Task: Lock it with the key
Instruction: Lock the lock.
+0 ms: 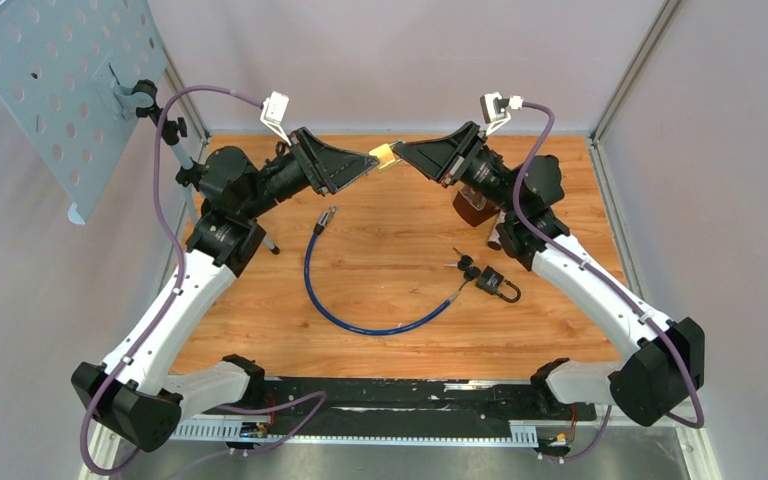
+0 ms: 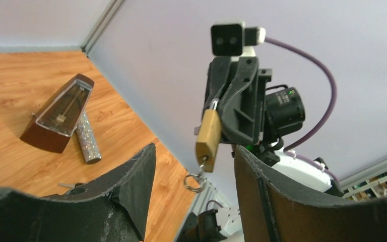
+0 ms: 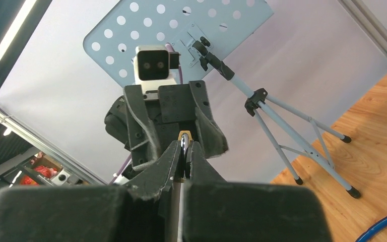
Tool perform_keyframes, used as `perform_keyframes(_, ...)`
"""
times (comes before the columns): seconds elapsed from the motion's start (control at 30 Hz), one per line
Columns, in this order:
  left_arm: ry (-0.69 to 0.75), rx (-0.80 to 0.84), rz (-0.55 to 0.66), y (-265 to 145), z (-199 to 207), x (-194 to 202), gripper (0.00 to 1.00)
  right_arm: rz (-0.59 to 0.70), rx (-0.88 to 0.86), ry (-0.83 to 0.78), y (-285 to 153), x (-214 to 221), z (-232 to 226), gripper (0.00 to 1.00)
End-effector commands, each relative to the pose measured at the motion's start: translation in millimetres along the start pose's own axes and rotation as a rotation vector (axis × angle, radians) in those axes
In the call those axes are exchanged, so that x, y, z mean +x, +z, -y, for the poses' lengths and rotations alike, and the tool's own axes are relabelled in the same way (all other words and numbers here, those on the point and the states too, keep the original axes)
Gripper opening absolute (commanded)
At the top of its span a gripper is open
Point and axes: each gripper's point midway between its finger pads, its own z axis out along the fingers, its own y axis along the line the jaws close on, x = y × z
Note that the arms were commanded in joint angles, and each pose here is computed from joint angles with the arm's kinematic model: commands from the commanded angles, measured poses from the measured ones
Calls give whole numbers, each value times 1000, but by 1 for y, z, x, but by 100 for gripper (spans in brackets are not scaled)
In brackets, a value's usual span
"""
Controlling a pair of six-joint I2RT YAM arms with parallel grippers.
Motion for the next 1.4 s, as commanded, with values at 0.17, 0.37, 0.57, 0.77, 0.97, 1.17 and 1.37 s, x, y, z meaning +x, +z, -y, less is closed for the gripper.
perform_keyframes(0.17, 171, 83, -111, -12, 2, 20, 59, 8, -126, -154, -11, -6, -46, 0)
perform_keyframes(0.37, 172, 168, -147, -14, 20, 19, 54, 2, -134, -175, -16, -2, -45, 0)
perform_keyframes(0.57, 236, 175, -204, -15, 17, 26, 54, -35, -148, -183, -15, 5, -43, 0)
perform_keyframes(0.77, 316, 191, -271, -19, 18, 32, 39, -72, -165, -209, -15, 10, -45, 0)
perform_keyframes(0.97, 366, 189, -316, -24, 17, 35, 32, -69, -155, -217, -18, 12, -41, 0)
perform_keyframes(1.17, 348, 225, -394, -31, 16, 50, 9, -62, -170, -233, -19, 12, -43, 0)
perform_keyframes(1.37, 371, 187, -441, -35, 6, 56, 0, -29, -196, -283, -23, 9, -48, 0)
